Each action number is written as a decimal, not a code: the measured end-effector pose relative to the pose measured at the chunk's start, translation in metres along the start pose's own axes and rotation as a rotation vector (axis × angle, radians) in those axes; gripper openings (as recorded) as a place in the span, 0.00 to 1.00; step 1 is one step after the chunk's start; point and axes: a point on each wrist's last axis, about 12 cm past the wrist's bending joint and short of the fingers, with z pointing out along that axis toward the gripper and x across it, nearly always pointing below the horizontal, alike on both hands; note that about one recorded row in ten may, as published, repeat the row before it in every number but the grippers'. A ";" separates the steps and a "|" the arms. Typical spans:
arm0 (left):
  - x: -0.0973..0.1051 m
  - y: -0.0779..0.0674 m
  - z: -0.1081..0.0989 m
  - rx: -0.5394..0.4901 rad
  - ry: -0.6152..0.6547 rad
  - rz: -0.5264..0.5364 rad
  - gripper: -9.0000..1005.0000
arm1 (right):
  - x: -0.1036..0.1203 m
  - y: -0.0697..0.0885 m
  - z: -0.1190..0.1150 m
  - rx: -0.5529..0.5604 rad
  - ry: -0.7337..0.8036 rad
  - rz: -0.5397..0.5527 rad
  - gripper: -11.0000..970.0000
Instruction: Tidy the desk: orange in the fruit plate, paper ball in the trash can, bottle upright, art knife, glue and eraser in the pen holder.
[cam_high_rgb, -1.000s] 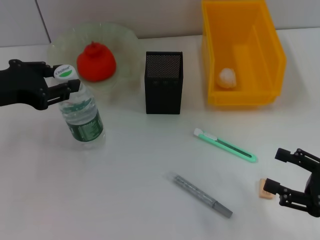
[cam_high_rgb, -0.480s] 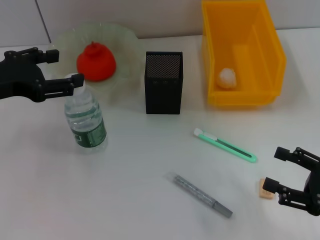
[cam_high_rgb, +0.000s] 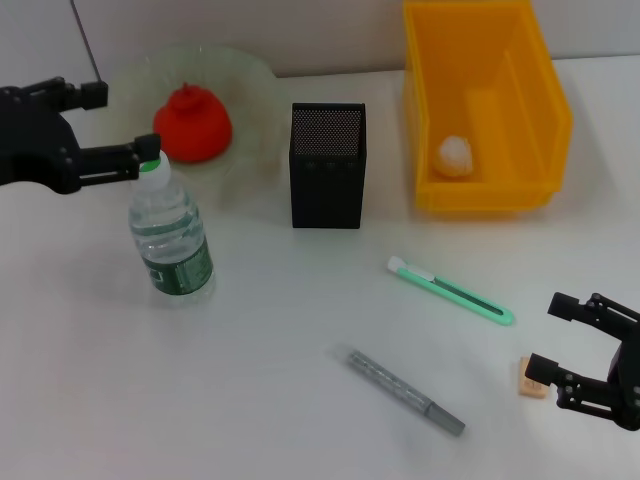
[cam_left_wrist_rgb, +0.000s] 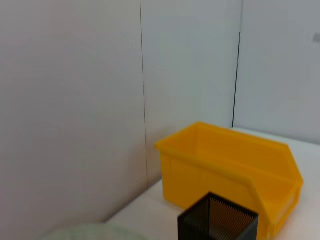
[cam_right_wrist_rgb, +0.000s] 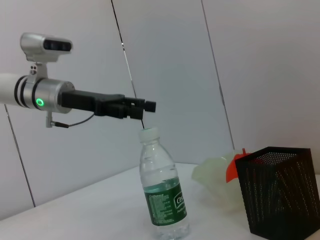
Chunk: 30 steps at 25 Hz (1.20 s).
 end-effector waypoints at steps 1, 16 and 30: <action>0.000 0.000 0.000 0.000 0.000 0.000 0.86 | 0.000 0.000 0.000 0.000 0.000 0.000 0.86; 0.048 -0.040 -0.057 0.216 -0.422 0.182 0.86 | -0.011 -0.009 -0.006 0.027 -0.011 0.018 0.86; 0.127 -0.082 -0.022 0.345 -0.433 0.067 0.86 | -0.100 -0.033 -0.007 -0.069 0.135 -0.042 0.86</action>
